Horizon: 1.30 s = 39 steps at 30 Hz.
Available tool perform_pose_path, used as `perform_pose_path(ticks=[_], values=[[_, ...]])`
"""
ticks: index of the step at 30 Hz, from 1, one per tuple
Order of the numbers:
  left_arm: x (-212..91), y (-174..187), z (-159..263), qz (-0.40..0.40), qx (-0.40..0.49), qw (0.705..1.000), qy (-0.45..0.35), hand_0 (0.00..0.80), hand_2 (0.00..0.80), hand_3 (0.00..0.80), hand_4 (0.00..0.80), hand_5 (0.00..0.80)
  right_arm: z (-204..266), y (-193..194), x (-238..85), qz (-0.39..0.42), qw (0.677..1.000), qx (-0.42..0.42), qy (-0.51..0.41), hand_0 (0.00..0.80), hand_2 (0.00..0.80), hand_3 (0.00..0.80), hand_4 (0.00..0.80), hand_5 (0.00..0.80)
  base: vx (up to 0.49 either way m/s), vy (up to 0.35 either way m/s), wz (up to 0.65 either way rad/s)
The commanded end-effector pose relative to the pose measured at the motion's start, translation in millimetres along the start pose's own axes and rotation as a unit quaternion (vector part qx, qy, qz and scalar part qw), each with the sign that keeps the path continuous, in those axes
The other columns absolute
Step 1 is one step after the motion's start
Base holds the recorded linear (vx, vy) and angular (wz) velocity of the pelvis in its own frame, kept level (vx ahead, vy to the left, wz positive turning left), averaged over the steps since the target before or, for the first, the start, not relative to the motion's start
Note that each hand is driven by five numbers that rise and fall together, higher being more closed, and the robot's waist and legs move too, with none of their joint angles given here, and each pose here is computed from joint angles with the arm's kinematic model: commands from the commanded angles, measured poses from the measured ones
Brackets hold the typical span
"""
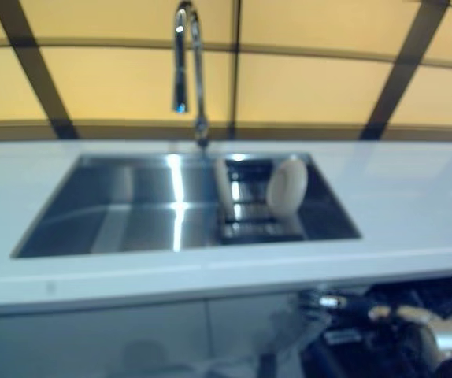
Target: Take plates into dishwasher
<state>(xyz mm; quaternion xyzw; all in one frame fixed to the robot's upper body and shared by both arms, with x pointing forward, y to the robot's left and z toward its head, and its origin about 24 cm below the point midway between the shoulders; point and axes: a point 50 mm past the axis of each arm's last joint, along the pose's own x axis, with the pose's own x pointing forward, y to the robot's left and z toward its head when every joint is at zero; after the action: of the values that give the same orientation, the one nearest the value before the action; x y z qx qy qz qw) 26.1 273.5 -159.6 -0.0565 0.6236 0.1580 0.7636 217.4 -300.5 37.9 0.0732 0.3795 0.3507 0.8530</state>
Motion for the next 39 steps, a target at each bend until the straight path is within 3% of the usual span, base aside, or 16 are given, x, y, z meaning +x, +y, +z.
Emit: perform_pose_path(ticks=[1,11,16,18,25,33,39], values=[[-1.5,14.6,13.7,0.019,0.008,1.0,0.0,0.0,0.0,0.0,0.0,0.0,92.0,2.2,-30.8,0.026,0.984,-0.154,-0.084,0.0,0.0,0.0,0.0,0.0,-0.017,-0.021,-0.1],[-3.6,24.3,22.7,0.025,0.008,1.0,-0.006,0.0,0.0,0.0,0.0,0.0,50.0,7.3,-21.0,0.103,0.985,-0.138,0.023,0.0,0.0,0.0,0.0,0.0,-0.003,-0.003,-0.01],[-4.8,28.4,23.1,0.024,0.007,1.0,-0.007,0.0,0.0,0.0,0.0,0.0,62.5,28.1,-19.8,0.175,0.973,-0.151,-0.022,0.0,0.0,0.0,0.0,0.0,0.0,0.0,0.0],[-5.1,29.5,23.3,0.023,0.009,1.0,-0.006,0.0,0.0,0.0,0.0,0.0,83.6,41.5,-22.6,0.192,0.963,-0.159,-0.099,0.0,0.0,0.0,0.0,0.0,0.0,0.0,0.0],[-3.8,23.2,12.4,0.021,0.009,1.0,-0.002,0.0,0.0,0.0,0.0,0.0,134.2,34.6,-56.1,0.11,0.927,-0.097,-0.345,0.0,0.0,0.0,0.0,0.0,0.0,0.0,0.0],[-3.0,20.5,12.5,0.023,0.005,1.0,-0.002,0.0,0.0,0.0,0.0,0.0,153.8,14.3,-89.6,-0.002,0.891,-0.058,-0.45,0.0,0.0,0.0,0.0,0.0,0.0,0.0,0.0],[-1.3,13.2,15.1,0.013,0.013,1.0,-0.005,0.0,0.0,0.0,0.0,0.0,165.6,-5.9,-107.2,-0.157,0.855,-0.049,-0.493,0.0,0.0,0.0,0.0,0.0,-0.002,0.027,-0.01]])
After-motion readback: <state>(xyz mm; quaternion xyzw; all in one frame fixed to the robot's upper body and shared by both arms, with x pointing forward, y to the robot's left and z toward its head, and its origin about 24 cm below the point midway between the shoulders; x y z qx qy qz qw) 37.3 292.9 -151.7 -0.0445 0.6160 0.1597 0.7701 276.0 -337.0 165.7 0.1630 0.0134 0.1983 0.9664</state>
